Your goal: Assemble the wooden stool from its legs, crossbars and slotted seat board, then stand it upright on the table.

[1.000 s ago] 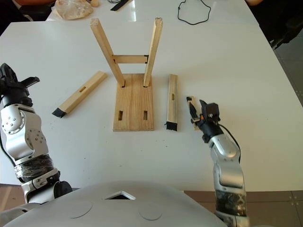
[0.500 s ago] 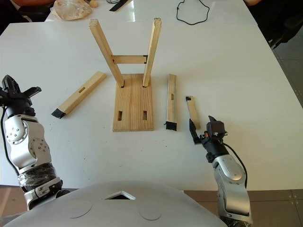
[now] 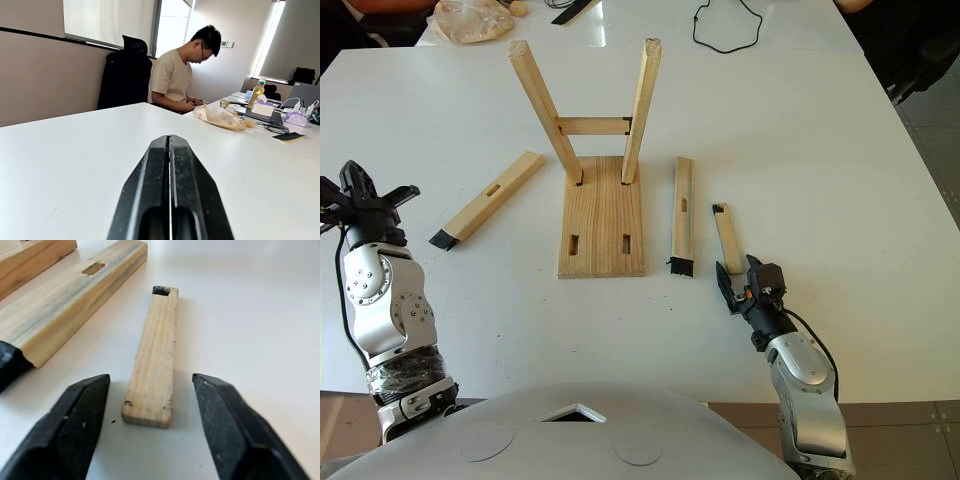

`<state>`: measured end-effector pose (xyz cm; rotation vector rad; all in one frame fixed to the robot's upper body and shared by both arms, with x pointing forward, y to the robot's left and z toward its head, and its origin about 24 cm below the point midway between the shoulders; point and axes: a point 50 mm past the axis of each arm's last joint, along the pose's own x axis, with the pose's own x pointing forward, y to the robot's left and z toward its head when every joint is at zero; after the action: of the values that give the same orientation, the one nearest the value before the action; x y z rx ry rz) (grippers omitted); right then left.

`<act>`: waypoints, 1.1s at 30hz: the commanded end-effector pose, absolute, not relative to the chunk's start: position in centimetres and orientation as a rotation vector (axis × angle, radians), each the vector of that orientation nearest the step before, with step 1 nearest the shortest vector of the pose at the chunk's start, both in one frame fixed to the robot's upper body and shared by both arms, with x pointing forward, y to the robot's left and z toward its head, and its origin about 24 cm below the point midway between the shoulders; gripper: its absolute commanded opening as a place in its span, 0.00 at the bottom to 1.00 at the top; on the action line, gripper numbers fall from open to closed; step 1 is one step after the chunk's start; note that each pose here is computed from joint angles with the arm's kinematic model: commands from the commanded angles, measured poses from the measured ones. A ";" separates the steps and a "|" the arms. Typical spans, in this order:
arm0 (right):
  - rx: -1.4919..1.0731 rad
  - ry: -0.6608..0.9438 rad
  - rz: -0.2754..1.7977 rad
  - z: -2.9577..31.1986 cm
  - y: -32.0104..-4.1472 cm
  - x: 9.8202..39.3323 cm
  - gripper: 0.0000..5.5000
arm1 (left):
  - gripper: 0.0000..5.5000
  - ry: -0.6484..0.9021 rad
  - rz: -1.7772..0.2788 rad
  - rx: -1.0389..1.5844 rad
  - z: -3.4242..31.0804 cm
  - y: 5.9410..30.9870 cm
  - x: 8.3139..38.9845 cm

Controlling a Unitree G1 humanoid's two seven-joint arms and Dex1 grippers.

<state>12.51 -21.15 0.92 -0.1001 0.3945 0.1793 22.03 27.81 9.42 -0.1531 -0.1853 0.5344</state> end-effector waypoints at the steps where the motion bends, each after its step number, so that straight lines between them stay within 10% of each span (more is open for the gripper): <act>1: -0.096 0.534 0.116 -1.3 -22.0 10.4 0.41 | 0.00 -0.144 0.521 -0.237 8.8 27.7 22.0; 16: 0.038 0.516 -0.117 -2.3 -22.5 10.9 0.24 | 0.00 -0.151 0.546 -0.441 9.4 29.3 21.9; 25: 0.544 0.161 -0.427 4.5 -25.6 27.6 0.24 | 0.00 -0.395 0.140 -0.743 17.3 27.3 25.4; 29: 1.001 -0.224 0.043 16.3 -22.8 34.3 0.24 | 0.00 -0.498 -0.089 -0.830 21.4 25.6 26.7; 33: 0.894 -0.542 1.097 26.3 -15.8 27.5 0.24 | 0.00 -0.565 -0.361 -0.854 24.5 23.4 26.4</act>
<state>33.06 -21.84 14.23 0.9483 -0.1642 0.0885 26.63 25.84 19.71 -0.8639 -0.4710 -0.0301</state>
